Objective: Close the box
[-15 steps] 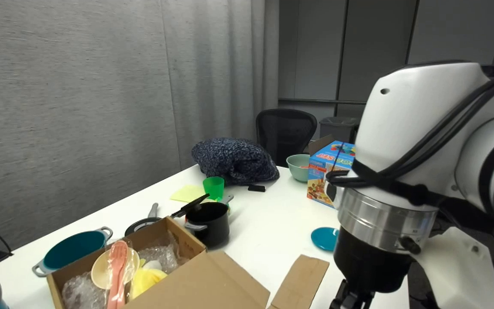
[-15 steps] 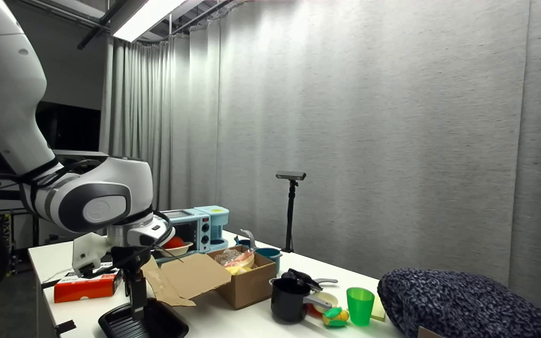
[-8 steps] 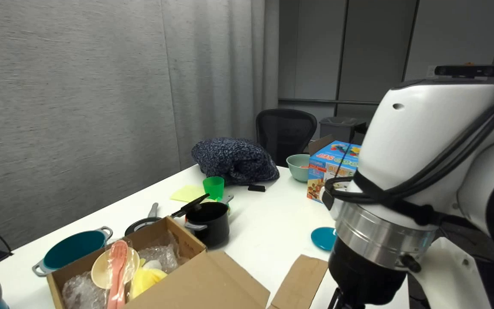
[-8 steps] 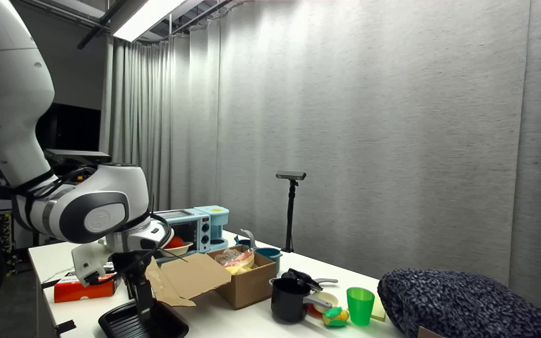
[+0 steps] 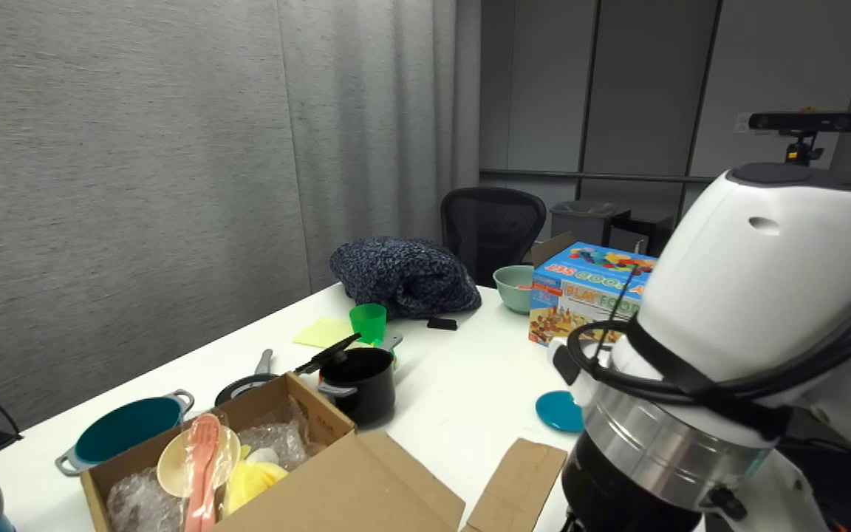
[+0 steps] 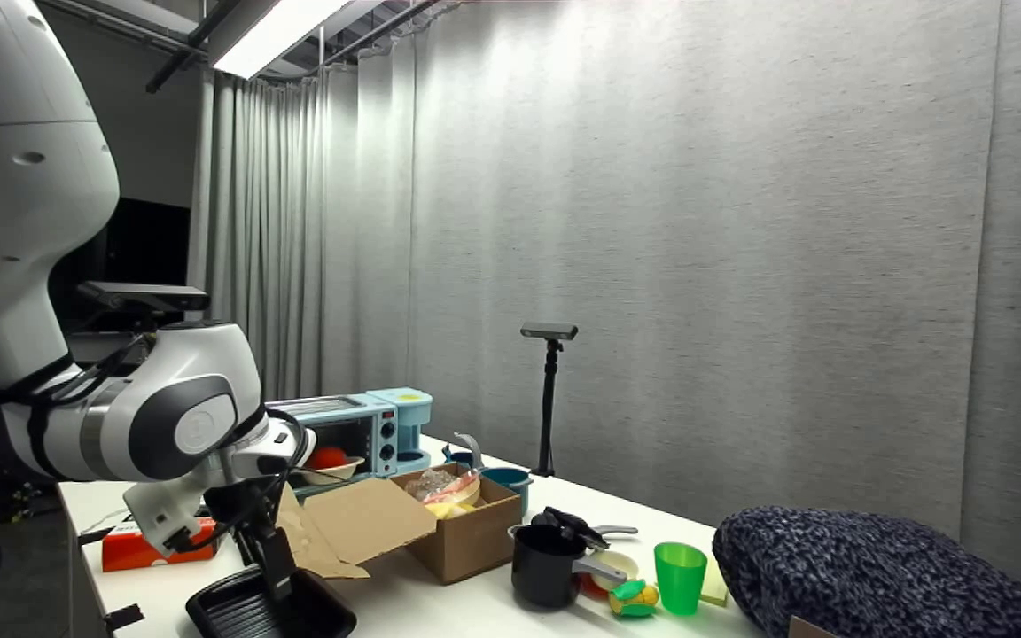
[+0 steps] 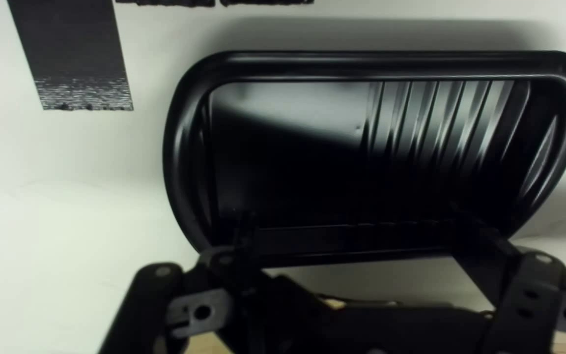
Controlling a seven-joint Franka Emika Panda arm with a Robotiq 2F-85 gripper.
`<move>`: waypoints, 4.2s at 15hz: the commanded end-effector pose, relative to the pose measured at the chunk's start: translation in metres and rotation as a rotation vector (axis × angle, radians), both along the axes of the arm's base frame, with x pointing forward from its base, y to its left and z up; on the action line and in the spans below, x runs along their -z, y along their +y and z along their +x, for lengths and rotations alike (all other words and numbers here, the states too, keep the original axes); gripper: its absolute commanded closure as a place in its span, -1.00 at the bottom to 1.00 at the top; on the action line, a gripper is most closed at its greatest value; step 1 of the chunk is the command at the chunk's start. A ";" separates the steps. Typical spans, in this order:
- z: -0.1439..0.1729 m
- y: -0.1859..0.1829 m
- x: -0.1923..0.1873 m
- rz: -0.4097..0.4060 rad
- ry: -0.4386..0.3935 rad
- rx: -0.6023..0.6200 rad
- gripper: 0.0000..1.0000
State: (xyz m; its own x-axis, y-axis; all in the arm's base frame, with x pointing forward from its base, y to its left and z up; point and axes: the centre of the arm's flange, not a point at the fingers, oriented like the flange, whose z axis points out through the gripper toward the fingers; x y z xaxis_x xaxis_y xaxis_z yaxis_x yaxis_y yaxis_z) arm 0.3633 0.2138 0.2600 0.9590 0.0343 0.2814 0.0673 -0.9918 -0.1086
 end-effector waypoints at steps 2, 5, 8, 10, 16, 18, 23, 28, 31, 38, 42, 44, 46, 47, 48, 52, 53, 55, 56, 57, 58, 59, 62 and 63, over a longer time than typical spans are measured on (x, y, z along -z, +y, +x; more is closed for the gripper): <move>-0.003 0.006 0.012 -0.025 -0.116 -0.030 -1.00; 0.002 0.000 0.007 -0.014 -0.199 -0.011 -1.00; 0.008 -0.010 -0.009 -0.002 -0.268 0.011 -1.00; 0.014 -0.015 -0.023 0.011 -0.307 0.035 -1.00; 0.013 -0.032 -0.027 -0.088 -0.129 0.184 -1.00; 0.009 -0.035 -0.012 -0.110 -0.042 0.261 -1.00; 0.020 -0.006 0.003 0.034 0.100 0.458 -1.00; 0.029 0.012 -0.010 0.219 0.166 0.581 -1.00; 0.024 0.020 -0.019 0.264 0.225 0.566 -1.00; 0.026 0.003 -0.034 0.105 0.324 0.528 -1.00; 0.025 -0.001 -0.054 0.121 0.323 0.513 -1.00; 0.019 0.007 -0.061 0.145 0.297 0.524 -1.00; 0.013 0.017 -0.066 0.154 0.261 0.528 -1.00; 0.010 0.021 -0.067 0.162 0.240 0.539 -1.00; 0.003 0.010 -0.075 0.170 0.217 0.554 -1.00; -0.003 0.002 -0.068 0.208 0.146 0.656 -1.00; -0.004 -0.003 -0.065 0.218 0.130 0.683 -1.00; -0.004 -0.012 -0.057 0.231 0.089 0.714 -1.00; -0.002 -0.014 -0.051 0.232 0.064 0.720 -1.00; 0.001 -0.016 -0.046 0.232 0.037 0.724 -1.00; 0.003 -0.019 -0.040 0.232 0.007 0.721 -1.00; 0.007 -0.021 -0.037 0.231 -0.014 0.721 -1.00; 0.020 -0.022 -0.027 0.228 -0.055 0.710 -1.00; 0.020 -0.023 -0.024 0.228 -0.046 0.713 -1.00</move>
